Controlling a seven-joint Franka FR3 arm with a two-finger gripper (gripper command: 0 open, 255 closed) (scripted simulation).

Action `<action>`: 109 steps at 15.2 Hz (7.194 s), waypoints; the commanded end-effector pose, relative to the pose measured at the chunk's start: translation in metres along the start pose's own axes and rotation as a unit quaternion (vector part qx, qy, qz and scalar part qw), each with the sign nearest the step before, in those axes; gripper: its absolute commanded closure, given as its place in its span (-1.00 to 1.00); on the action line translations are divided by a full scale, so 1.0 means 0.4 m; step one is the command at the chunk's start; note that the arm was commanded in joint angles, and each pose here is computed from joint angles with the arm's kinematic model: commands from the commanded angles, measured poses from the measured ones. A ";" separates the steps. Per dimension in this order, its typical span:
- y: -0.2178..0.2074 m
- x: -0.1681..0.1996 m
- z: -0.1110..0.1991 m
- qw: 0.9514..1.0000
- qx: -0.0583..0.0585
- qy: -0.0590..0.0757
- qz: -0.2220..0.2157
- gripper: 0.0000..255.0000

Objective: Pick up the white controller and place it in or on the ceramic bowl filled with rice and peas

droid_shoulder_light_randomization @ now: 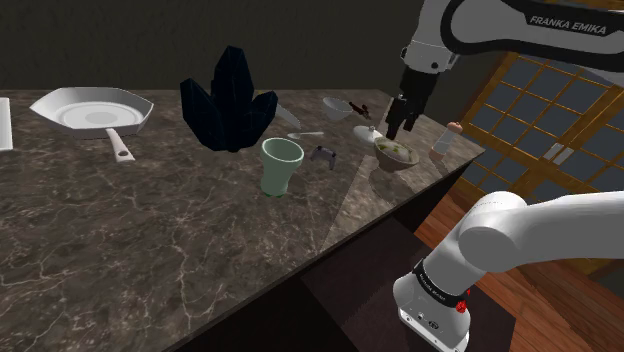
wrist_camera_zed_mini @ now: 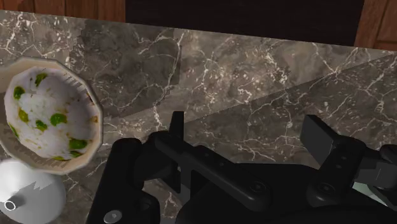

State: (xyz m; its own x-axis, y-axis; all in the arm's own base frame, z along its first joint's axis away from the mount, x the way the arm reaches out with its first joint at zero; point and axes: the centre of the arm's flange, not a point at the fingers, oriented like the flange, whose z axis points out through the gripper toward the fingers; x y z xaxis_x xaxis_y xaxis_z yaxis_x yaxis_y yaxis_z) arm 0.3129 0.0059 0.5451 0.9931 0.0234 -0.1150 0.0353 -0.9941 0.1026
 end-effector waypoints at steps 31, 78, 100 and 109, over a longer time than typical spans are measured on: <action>0.037 0.520 0.495 0.997 0.016 0.009 -0.073 -1.00; -0.039 0.557 0.509 0.981 -0.054 0.059 -0.177 1.00; -0.018 0.534 0.313 0.981 -0.054 0.060 -0.177 1.00; -0.006 0.520 0.196 0.981 -0.054 0.060 -0.177 1.00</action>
State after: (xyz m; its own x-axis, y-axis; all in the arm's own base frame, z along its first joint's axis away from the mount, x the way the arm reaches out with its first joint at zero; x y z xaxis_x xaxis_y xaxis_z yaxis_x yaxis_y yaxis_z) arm 0.5113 0.0048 0.4371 0.9224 0.3835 -0.0463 0.3852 -0.9047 0.1820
